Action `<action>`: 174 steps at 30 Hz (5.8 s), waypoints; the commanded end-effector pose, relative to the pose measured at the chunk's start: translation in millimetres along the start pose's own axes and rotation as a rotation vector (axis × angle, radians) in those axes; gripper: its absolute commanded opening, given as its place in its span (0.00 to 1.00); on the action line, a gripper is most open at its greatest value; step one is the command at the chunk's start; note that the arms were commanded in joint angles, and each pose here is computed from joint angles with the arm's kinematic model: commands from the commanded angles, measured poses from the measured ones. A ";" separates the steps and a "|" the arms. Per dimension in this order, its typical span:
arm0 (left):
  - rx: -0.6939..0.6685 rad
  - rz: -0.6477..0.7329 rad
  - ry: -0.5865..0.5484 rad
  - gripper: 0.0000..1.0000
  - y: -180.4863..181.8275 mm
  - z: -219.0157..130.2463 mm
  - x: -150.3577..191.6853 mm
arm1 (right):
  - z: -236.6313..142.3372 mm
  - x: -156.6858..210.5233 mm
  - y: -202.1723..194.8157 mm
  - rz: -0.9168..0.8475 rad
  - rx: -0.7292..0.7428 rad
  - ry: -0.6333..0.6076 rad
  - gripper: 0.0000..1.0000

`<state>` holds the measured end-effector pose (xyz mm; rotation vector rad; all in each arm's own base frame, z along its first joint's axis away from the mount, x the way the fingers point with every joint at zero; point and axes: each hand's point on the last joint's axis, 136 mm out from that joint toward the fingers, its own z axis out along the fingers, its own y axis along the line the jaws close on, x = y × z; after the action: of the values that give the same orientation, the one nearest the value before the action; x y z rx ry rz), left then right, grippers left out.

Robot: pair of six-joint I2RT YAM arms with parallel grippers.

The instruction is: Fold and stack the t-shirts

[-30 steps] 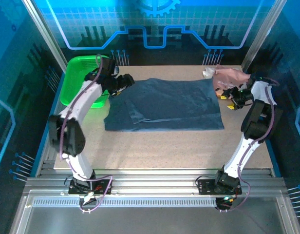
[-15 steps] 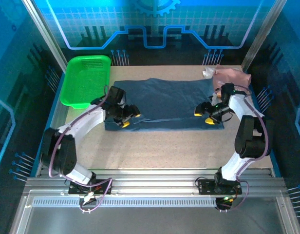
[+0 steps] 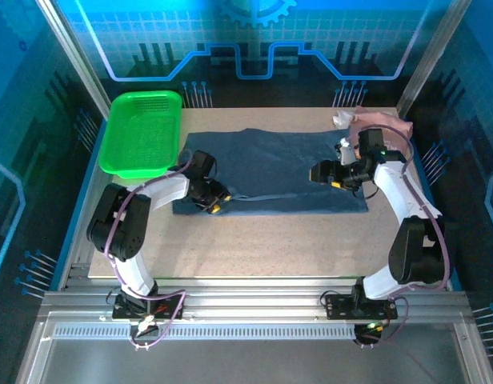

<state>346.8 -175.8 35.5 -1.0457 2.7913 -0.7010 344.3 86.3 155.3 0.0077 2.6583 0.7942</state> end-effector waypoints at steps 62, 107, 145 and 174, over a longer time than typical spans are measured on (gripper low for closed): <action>0.159 0.473 -0.142 0.81 -158.4 -31.9 -80.3 | 19.1 16.6 -10.6 0.068 -0.023 0.068 0.94; 0.400 0.177 -0.209 0.26 -198.7 19.8 -149.7 | 33.5 15.5 -8.0 0.054 0.052 0.123 0.92; -0.357 -0.144 -0.202 0.25 162.5 -41.4 -22.9 | 37.8 70.8 -185.9 0.356 0.781 0.378 0.66; -0.002 0.114 -0.384 0.75 22.1 -175.7 -38.0 | -16.9 61.8 -86.5 0.328 0.459 0.209 0.90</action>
<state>272.1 -54.7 146.1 -1.1528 2.4954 -0.3989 256.2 -1.7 66.9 0.6459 3.1369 0.0985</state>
